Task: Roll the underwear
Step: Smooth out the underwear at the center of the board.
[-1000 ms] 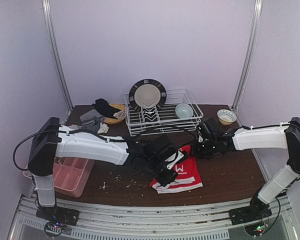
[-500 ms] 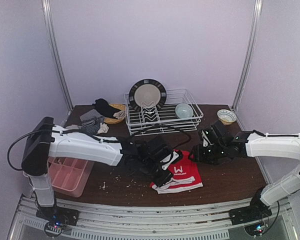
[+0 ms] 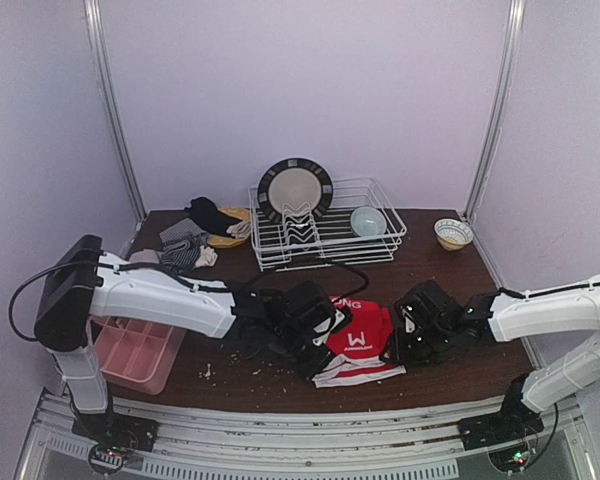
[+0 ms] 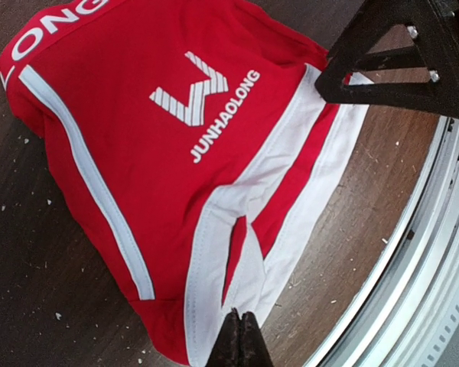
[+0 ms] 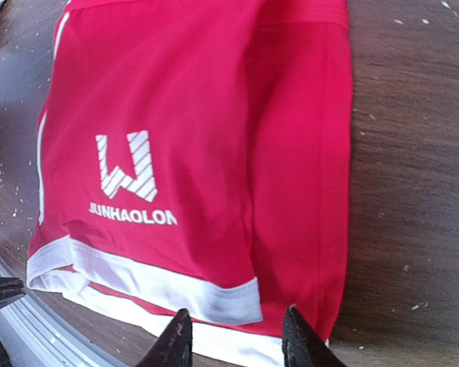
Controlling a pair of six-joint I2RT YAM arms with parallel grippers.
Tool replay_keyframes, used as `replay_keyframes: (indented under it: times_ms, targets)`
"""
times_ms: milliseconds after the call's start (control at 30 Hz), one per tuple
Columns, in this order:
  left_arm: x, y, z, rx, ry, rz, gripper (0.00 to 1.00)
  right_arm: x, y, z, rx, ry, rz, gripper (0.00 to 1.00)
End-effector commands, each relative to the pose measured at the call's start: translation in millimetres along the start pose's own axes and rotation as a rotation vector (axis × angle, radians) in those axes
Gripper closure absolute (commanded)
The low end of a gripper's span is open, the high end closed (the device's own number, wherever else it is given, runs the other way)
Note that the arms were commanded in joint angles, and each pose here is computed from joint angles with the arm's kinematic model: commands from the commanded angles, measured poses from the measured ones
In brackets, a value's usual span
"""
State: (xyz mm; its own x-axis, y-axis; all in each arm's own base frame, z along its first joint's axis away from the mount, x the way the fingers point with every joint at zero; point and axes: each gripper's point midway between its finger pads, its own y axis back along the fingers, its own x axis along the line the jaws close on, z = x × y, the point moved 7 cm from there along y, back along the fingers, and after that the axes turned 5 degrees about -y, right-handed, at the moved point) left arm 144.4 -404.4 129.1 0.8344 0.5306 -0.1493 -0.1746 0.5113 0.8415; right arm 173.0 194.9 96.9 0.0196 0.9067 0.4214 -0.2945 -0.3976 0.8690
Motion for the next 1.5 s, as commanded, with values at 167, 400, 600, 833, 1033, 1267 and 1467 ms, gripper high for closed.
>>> replay_keyframes:
  times_ms: [167,400,600,833,1033,1267,1467]
  targets:
    - [-2.9,15.4,6.6,-0.069,0.017,-0.006,1.0,2.1,-11.8,-3.5,0.023,-0.012,0.001,0.69]
    - [-1.0,18.1,4.4,-0.071,0.017,0.008,1.0,6.5,-6.2,-0.9,-0.003,-0.008,0.005,0.97]
    - [3.0,21.8,0.5,-0.087,0.027,0.029,1.0,14.1,30.3,-1.3,-0.073,0.002,0.042,1.0]
    - [2.3,13.4,-0.3,-0.077,0.03,0.024,1.0,-12.1,32.1,-14.2,-0.071,-0.021,-0.048,1.0]
    - [2.0,7.6,-2.4,-0.063,0.032,0.018,1.0,-43.0,24.8,-24.9,-0.096,-0.044,-0.152,1.0]
    - [0.2,12.1,1.8,-0.074,0.021,0.012,1.0,-47.0,34.8,-23.2,-0.093,-0.003,-0.217,0.63]
    - [-6.0,25.2,23.2,-0.13,-0.005,-0.007,0.96,-5.6,65.5,9.6,-0.226,0.065,-0.102,0.53]
